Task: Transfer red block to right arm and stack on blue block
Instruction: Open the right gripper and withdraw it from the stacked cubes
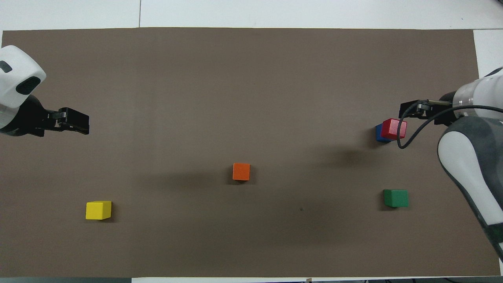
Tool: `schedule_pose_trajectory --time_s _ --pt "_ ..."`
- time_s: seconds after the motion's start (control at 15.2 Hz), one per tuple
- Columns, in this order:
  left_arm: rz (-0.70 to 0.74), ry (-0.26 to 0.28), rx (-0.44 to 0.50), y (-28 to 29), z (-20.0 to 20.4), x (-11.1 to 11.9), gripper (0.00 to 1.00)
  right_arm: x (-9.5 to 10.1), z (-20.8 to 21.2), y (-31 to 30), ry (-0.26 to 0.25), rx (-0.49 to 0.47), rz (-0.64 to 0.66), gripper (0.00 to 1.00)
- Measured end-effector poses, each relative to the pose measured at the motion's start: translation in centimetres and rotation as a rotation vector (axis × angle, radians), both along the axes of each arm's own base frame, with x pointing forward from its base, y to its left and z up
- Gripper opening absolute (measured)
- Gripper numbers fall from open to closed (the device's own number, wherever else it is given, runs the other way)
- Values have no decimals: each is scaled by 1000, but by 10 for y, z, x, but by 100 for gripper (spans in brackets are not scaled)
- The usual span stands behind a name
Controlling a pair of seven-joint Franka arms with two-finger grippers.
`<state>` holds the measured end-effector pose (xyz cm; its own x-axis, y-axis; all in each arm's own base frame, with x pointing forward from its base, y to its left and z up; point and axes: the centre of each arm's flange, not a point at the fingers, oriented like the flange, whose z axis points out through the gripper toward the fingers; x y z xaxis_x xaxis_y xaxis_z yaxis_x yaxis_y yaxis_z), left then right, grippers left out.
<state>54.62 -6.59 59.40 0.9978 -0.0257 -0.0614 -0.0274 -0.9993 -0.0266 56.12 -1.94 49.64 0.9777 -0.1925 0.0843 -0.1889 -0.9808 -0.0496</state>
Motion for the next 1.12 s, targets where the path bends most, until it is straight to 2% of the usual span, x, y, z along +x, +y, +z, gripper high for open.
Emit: schedule_pose_trajectory --time_s 0.13,0.33,0.53,0.66,0.92,1.12 --pt "0 0 0 0 0 0 100 -19 38 2 -3 1 12 100" --pt "0 0 0 0 0 0 100 -47 96 3 52 4 60 100" --pt "0 0 0 0 0 0 100 -59 148 0 91 7 71 100" --pt "0 0 0 0 0 0 100 -53 158 -5 103 8 70 100" --pt "0 0 0 0 0 0 100 -32 143 -9 142 10 64 100" --pt "0 0 0 0 0 0 100 -24 137 -11 151 10 63 100"
